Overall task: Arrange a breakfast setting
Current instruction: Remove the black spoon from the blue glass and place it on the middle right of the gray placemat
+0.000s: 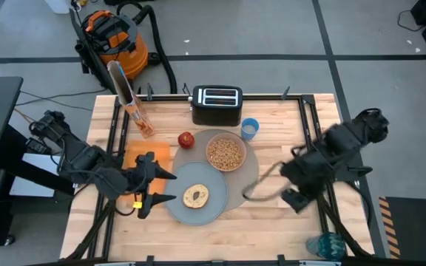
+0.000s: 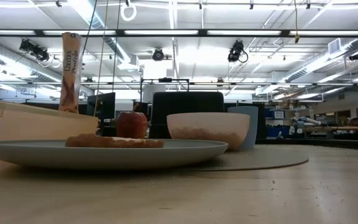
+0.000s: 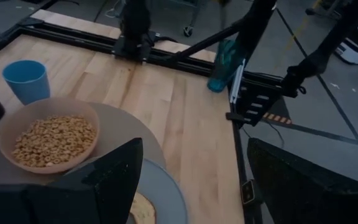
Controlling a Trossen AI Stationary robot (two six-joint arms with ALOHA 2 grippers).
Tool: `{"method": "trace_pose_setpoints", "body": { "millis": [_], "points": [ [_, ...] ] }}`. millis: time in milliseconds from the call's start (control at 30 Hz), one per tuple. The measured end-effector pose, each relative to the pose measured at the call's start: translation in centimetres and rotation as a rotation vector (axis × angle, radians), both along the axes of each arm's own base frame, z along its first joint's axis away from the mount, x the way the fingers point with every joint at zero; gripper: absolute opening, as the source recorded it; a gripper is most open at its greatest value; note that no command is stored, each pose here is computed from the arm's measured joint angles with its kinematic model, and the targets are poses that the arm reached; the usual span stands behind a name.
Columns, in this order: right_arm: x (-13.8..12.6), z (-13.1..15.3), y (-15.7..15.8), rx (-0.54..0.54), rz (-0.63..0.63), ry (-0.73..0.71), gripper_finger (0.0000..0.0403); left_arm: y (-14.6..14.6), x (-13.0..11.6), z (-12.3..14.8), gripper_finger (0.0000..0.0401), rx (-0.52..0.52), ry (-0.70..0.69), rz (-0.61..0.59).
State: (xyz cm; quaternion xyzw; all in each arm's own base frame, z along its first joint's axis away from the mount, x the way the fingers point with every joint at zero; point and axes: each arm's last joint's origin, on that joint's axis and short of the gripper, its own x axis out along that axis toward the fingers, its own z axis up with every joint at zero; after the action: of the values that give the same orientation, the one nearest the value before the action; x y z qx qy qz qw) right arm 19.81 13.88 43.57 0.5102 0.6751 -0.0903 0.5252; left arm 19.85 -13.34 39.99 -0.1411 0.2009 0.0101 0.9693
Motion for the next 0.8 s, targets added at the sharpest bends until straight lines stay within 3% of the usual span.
{"method": "trace_pose_setpoints", "body": {
  "millis": [233,467,667,800],
  "points": [
    [2.5,0.0,-3.4,-0.161,-0.072,-0.215,0.0213,-1.9,0.8,-1.0,0.0298,0.037,0.0,0.011],
    [5.1,-0.2,-4.5,-0.289,-0.163,-0.364,0.0213,-3.1,4.7,-2.8,0.0298,0.137,-0.029,0.037],
    [7.8,-1.5,-4.0,-0.324,-0.169,-0.404,0.0213,-2.5,8.2,-4.4,0.0297,0.256,-0.029,0.057],
    [8.9,-2.0,-3.7,-0.323,-0.175,-0.415,0.0213,-1.5,10.2,-5.6,0.0298,0.271,-0.007,0.094]
  ]
}}
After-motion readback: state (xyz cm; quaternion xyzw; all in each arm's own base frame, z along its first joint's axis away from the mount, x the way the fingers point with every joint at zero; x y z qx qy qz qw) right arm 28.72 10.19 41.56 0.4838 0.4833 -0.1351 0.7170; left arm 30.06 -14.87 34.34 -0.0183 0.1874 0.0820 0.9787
